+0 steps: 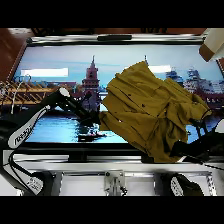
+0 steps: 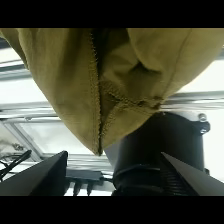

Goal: Fold the shirts.

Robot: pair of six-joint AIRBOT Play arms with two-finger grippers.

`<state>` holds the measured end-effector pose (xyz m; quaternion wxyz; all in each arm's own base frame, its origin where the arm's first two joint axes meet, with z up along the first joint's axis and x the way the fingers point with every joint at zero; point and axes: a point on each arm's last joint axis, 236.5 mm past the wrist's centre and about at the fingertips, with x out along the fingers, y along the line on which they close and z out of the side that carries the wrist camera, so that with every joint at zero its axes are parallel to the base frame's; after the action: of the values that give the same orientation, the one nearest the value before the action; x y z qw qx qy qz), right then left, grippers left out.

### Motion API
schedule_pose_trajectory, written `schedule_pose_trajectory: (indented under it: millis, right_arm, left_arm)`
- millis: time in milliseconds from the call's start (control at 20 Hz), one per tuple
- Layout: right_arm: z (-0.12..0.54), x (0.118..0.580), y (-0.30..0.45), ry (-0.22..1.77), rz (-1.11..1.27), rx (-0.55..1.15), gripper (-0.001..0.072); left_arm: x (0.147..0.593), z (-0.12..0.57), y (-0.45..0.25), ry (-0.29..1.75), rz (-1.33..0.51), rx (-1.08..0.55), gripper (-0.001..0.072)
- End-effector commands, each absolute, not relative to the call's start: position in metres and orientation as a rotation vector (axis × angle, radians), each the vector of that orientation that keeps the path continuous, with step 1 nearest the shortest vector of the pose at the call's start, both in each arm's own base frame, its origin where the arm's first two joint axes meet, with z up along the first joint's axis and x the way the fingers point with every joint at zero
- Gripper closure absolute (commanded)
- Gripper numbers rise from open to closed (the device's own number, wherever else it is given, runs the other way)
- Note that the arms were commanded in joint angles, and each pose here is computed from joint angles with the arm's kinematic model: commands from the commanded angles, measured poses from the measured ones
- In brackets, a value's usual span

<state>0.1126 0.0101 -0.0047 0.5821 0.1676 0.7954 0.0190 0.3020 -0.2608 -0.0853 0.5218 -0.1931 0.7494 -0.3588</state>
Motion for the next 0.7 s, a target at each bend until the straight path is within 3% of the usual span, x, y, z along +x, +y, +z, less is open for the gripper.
schedule_pose_trajectory:
  millis: [0,50,100,150,200,250,350,450,500,600,650]
  right_arm:
    - [-0.02,0.099,0.023,1.903,0.092,0.429,0.0044]
    - [-0.022,0.097,0.023,1.91,0.096,0.429,0.0044]
    - [-0.024,0.096,0.024,1.911,0.096,0.43,0.0044]
    - [-0.028,0.096,0.024,1.907,0.093,0.432,0.0044]
    - [-0.033,0.099,0.023,1.893,0.085,0.432,0.0044]
    - [-0.038,0.102,0.023,1.877,0.069,0.438,0.0044]
    - [-0.049,0.106,0.022,1.849,0.03,0.458,0.0046]
    - [-0.058,0.111,0.024,1.823,0.003,0.489,0.006]
    - [-0.061,0.115,0.027,1.801,0.008,0.506,0.0148]
    - [-0.064,0.128,0.027,1.746,0.001,0.52,0.0247]
    - [-0.065,0.132,0.026,1.73,-0.007,0.526,0.0473]
  left_arm:
    - [0.303,-0.092,-0.283,1.745,-0.861,-0.439,-0.0013]
    - [0.302,-0.093,-0.286,1.741,-0.862,-0.432,-0.0002]
    - [0.301,-0.094,-0.288,1.739,-0.863,-0.427,0.0083]
    - [0.302,-0.094,-0.288,1.738,-0.86,-0.429,0.0215]
    - [0.304,-0.094,-0.288,1.739,-0.843,-0.44,0.0268]
    - [0.306,-0.095,-0.287,1.74,-0.826,-0.452,0.0274]
    - [0.308,-0.095,-0.286,1.737,-0.817,-0.459,0.0458]
    - [0.311,-0.095,-0.283,1.734,-0.809,-0.468,0.0521]
    - [0.312,-0.095,-0.281,1.735,-0.801,-0.476,0.0574]
    - [0.316,-0.095,-0.277,1.73,-0.789,-0.489,0.0655]
    - [0.318,-0.095,-0.274,1.728,-0.784,-0.496,0.0655]
